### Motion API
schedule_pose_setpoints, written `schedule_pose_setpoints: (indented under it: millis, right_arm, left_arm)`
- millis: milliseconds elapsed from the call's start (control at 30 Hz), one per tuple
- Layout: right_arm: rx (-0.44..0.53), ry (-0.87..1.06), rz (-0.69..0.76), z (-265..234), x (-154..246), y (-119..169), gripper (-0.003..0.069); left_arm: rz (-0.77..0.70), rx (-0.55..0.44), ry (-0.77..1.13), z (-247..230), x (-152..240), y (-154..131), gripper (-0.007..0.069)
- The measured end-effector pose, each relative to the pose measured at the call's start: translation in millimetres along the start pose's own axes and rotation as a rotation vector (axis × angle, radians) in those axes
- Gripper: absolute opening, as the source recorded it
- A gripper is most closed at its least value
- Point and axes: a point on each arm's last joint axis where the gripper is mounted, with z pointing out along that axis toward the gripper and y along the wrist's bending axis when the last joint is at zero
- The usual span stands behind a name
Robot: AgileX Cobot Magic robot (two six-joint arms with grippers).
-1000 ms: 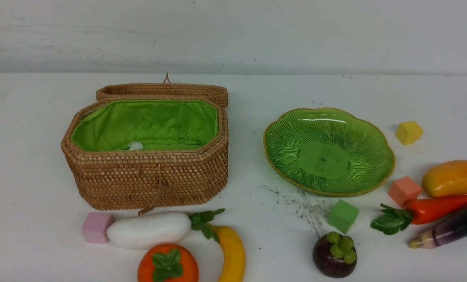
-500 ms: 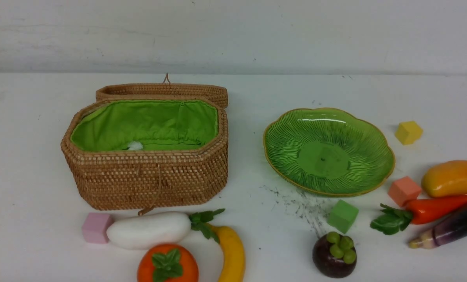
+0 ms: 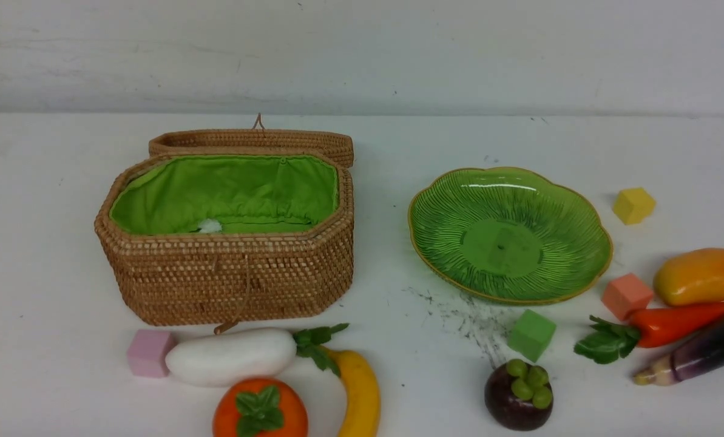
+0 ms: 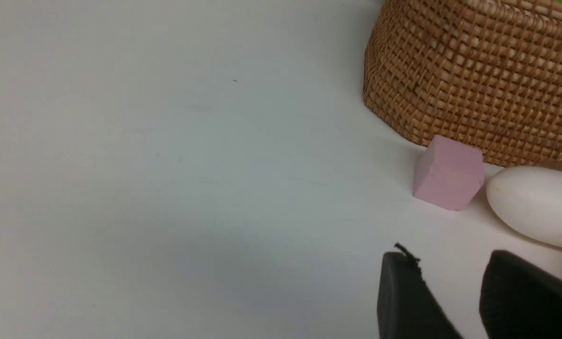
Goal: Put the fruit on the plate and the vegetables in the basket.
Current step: Grab a tomato with your left arm and place it on the plate on the right.
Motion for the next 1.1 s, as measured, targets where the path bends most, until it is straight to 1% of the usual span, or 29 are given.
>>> schedule_pose_setpoints:
  millis: [233,533,633,700,767,867,933,967,1000,1033,1100]
  right_arm:
    - [0.0,0.0,0.0,0.0,0.0,0.0,0.0243]
    - [0.0,0.0,0.0,0.0,0.0,0.0,0.0243]
    - [0.0,0.0,0.0,0.0,0.0,0.0,0.0243]
    - [0.0,0.0,0.0,0.0,0.0,0.0,0.0243]
    - [0.0,0.0,0.0,0.0,0.0,0.0,0.0243]
    - [0.0,0.0,0.0,0.0,0.0,0.0,0.0243]
    - [0.0,0.0,0.0,0.0,0.0,0.0,0.0243]
    - [0.0,0.0,0.0,0.0,0.0,0.0,0.0243]
    - [0.0,0.0,0.0,0.0,0.0,0.0,0.0243]
    - [0.0,0.0,0.0,0.0,0.0,0.0,0.0243]
    - [0.0,0.0,0.0,0.0,0.0,0.0,0.0243]
  left_arm:
    - [-0.008,0.014,-0.029,0.0,-2.5,-1.2,0.0239]
    - [-0.016,0.14,-0.379,-7.2,-33.5,-12.1,0.0239]
    - [-0.018,0.191,-0.524,-13.7,-45.2,-16.0,0.0239]
    - [-0.024,0.212,-0.586,-19.4,-54.4,-18.6,0.0239]
    - [-0.031,0.227,-0.635,-28.4,-68.8,-22.2,0.0239]
    - [-0.04,0.247,-0.707,-50.3,-101.0,-30.3,0.0239]
    - [-0.043,0.251,-0.722,-62.6,-125.5,-36.7,0.0239]
    - [-0.045,0.253,-0.732,-72.5,-145.3,-41.8,0.0239]
    - [-0.045,0.25,-0.723,-71.9,-148.2,-42.6,0.0239]
    - [-0.047,0.243,-0.705,-78.4,-166.1,-47.3,0.0239]
    - [-0.05,0.208,-0.598,-74.8,-185.6,-52.5,0.0239]
